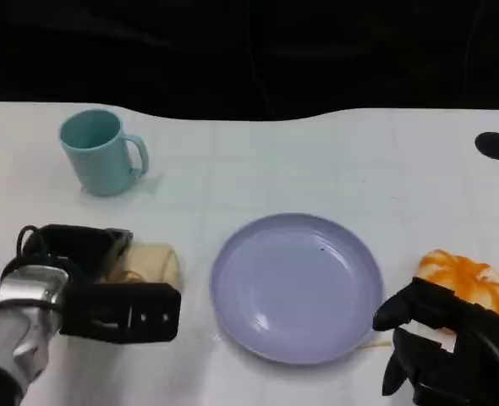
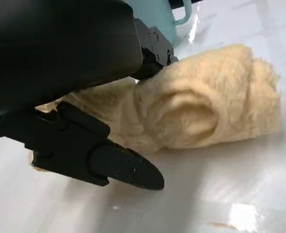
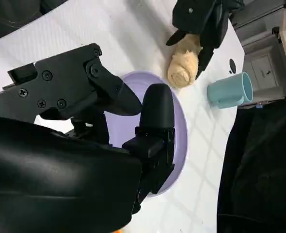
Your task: Grasp the towel on the left side of the plate with the left hand and place it into the plate.
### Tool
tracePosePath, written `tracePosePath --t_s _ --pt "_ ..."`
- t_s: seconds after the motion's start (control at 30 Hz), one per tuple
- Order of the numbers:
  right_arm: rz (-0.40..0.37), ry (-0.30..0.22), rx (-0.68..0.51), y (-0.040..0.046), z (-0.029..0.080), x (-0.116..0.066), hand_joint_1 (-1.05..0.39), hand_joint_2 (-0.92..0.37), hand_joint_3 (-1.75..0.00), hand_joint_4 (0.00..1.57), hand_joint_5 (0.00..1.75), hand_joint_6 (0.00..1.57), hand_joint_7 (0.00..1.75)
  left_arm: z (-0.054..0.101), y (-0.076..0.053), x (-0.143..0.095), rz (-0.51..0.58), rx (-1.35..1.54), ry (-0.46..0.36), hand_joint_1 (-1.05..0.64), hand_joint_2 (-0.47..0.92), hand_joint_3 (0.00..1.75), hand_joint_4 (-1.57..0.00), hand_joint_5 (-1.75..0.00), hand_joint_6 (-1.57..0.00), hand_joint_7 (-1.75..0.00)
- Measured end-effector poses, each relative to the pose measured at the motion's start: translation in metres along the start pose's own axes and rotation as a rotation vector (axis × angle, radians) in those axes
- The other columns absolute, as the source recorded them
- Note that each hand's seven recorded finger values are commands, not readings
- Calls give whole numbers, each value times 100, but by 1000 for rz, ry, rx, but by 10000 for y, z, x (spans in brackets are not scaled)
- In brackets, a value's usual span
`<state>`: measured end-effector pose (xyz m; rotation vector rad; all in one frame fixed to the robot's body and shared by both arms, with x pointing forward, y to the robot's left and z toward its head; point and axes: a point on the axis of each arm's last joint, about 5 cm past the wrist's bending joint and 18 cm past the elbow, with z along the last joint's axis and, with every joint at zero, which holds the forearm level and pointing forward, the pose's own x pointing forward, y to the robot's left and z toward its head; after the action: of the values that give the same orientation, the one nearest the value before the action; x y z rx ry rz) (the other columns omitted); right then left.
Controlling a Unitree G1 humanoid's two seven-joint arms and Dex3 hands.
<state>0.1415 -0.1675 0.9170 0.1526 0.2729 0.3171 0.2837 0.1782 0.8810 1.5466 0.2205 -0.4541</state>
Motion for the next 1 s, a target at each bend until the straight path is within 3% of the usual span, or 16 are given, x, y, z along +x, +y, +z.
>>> tracePosePath --t_s 0.07,0.1,0.17,0.27,0.3,0.33,0.4,0.47,0.5,0.57,0.67,0.83,0.87,0.9,0.93,1.0 --pt "0 0 -1 0 0 -3 -10 -74 -100 60 175 48 151 -16 0 41 -3 -10 -1 -37 91 3 -70 -16 -49 -7" --pt "1 0 -2 1 1 -3 -10 -74 -100 60 175 48 151 -22 10 61 -4 -10 -3 -32 92 8 -82 -40 -70 -8" --pt "1 -1 -3 2 3 -4 -10 -74 -100 60 175 48 151 -27 20 95 -5 -17 -13 -30 91 6 -82 -111 -106 -7" --pt "2 -4 -4 4 8 -5 -9 -74 -100 61 175 48 151 -41 19 123 17 -10 -20 -28 92 13 -75 -150 -122 -7" --pt "2 -4 -4 5 8 -5 -9 -74 -100 61 175 48 151 -44 14 127 22 -10 -20 -28 92 22 -72 -162 -120 -24" --pt "2 -3 -4 4 8 -6 -9 -74 -101 61 175 48 151 -48 2 127 36 -12 -23 -27 92 29 -71 -169 -98 -74" --pt "2 -4 -4 5 10 -4 -9 -74 -101 61 175 48 151 -53 -32 121 77 -20 -33 -25 92 38 -74 -173 -77 -128" --pt "2 -5 -5 4 11 -4 -8 -74 -101 61 175 49 151 -59 -96 102 145 -40 -47 -24 92 40 -74 -174 -66 -149" --pt "2 -5 -5 4 11 -4 -8 -74 -101 62 175 49 151 -64 -132 90 173 -45 -56 -24 92 39 -75 -174 -66 -150" --pt "2 -5 -5 4 12 -3 -8 -74 -102 62 175 49 151 -76 -214 64 236 -56 -68 -24 91 35 -78 -175 -74 -128" --pt "2 -5 -5 4 12 -3 -8 -74 -101 62 175 48 151 -90 -365 13 349 -69 -78 -25 92 30 -77 -175 -61 -160" --pt "2 -5 -5 5 12 -2 -8 -75 -102 61 175 48 151 -71 -512 -32 463 -98 -91 -27 90 29 -74 -175 -54 -174" --pt "2 -5 -5 5 13 -2 -8 -75 -102 61 175 48 151 -61 -530 -35 478 -112 -88 -27 90 27 -74 -175 -56 -164" --pt "2 -5 -6 5 13 -2 -8 -75 -102 61 175 48 151 -48 -541 -37 490 -128 -84 -27 89 23 -75 -175 -70 -130" --pt "2 -5 -6 5 13 -2 -8 -75 -102 61 175 48 151 -38 -548 -38 502 -142 -80 -26 89 20 -75 -175 -80 -111" --pt "2 -6 -6 5 14 -1 -8 -74 -102 61 175 48 151 -24 -550 -37 531 -173 -66 -23 90 15 -77 -175 -74 -134"
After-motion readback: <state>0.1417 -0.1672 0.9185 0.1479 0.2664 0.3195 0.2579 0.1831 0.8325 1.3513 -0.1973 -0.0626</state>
